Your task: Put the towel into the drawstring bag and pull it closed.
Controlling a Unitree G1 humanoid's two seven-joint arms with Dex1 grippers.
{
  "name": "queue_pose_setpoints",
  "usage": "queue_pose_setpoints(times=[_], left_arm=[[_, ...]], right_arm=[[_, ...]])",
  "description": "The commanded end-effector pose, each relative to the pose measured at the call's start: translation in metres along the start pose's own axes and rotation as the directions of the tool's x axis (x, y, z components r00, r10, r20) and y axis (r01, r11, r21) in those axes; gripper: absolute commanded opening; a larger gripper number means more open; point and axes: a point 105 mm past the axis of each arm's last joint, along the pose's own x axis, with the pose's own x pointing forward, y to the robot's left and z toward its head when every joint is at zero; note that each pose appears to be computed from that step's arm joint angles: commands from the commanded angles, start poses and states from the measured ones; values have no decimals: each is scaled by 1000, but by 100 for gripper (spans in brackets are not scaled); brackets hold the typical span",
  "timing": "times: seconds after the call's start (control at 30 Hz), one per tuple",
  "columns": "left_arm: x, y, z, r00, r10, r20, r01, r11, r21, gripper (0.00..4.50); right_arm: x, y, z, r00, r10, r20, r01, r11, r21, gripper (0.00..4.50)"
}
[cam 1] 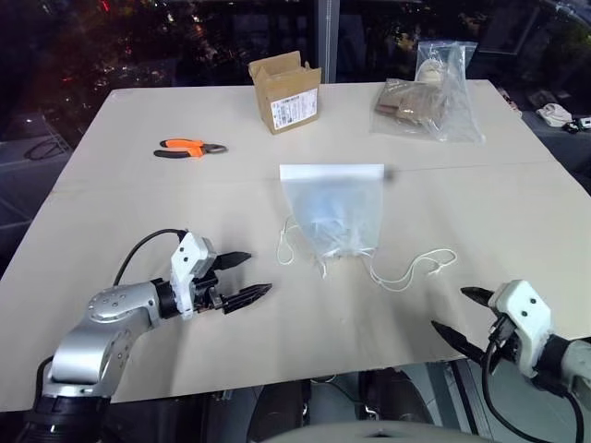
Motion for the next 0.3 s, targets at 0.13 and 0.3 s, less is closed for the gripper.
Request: queue_pose_setpoints(times=[0.13, 0.3], left_arm=[[-6, -13, 16, 997, 18, 72, -20, 999, 32, 448], [-6, -19, 21, 993, 47, 109, -51, 998, 28, 448]], right_arm=[[-4, -27, 32, 979, -126, 157, 139, 988, -70, 450], [0, -41, 32, 970, -173, 174, 187, 980, -71, 450]])
